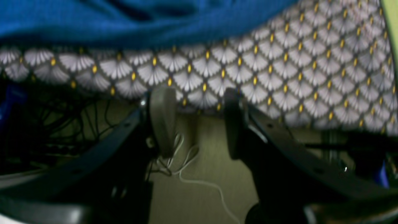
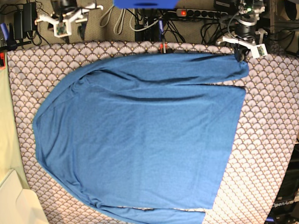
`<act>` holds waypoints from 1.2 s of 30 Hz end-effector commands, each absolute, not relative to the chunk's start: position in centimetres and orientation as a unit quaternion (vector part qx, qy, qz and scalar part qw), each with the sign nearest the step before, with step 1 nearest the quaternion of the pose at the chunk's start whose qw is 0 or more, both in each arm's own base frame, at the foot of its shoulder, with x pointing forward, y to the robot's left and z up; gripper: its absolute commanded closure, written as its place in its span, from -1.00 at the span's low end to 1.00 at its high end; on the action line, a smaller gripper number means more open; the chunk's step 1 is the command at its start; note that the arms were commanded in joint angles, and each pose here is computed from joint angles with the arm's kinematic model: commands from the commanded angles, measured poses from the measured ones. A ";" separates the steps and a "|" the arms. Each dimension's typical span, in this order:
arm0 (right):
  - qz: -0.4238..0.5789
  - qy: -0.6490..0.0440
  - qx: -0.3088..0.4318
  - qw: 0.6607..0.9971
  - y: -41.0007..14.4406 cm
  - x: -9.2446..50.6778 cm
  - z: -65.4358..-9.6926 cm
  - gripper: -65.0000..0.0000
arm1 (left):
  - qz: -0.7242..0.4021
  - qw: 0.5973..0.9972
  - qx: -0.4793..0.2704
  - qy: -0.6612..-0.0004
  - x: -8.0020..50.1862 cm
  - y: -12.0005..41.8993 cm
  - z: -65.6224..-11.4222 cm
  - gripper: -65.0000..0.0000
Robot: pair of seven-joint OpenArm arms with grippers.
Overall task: Fold the T-shirt properly
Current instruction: 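Lower the left gripper onto the shirt's shoulder corner and grasp it, then lower the right gripper onto the other shoulder corner and grasp it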
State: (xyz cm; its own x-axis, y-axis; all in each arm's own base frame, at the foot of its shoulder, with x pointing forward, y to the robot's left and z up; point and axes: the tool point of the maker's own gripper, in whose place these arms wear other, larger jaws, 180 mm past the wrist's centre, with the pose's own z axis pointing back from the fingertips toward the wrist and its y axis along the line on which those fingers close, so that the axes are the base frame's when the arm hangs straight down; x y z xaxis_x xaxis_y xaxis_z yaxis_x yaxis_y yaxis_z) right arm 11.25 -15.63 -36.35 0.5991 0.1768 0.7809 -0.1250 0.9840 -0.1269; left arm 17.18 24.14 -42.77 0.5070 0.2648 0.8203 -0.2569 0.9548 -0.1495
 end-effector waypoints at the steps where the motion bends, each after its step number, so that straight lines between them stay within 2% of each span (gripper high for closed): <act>1: 0.095 -0.455 -0.030 0.885 -15.7 11.8 -35.5 0.17 | 0.144 0.863 0.000 -0.484 17.3 24.6 -42.0 0.97; 4: 0.119 -0.468 -0.024 0.876 -15.3 13.2 -35.2 0.17 | 0.144 0.863 0.000 -0.484 17.3 24.6 -42.0 0.99; 11: 0.182 -0.448 -0.019 0.875 -14.6 16.3 -35.9 0.17 | 0.143 0.862 -0.001 -0.487 17.5 24.5 -41.8 0.99; 17: 0.193 -0.447 -0.029 0.873 -14.8 19.3 -36.5 0.17 | 0.145 0.862 -0.002 -0.487 17.5 24.4 -41.9 0.99; 21: 0.233 -0.434 -0.002 0.870 -13.4 20.2 -37.0 0.17 | 0.145 0.862 -0.001 -0.485 17.4 24.4 -42.0 0.99; 29: 0.230 -0.414 -0.016 0.880 -14.2 22.4 -38.5 0.17 | 0.145 0.862 -0.002 -0.485 17.3 24.4 -41.9 0.99; 36: 0.225 -0.390 -0.020 0.893 -15.1 21.9 -40.7 0.17 | 0.145 0.862 -0.003 -0.486 17.4 24.3 -41.9 0.99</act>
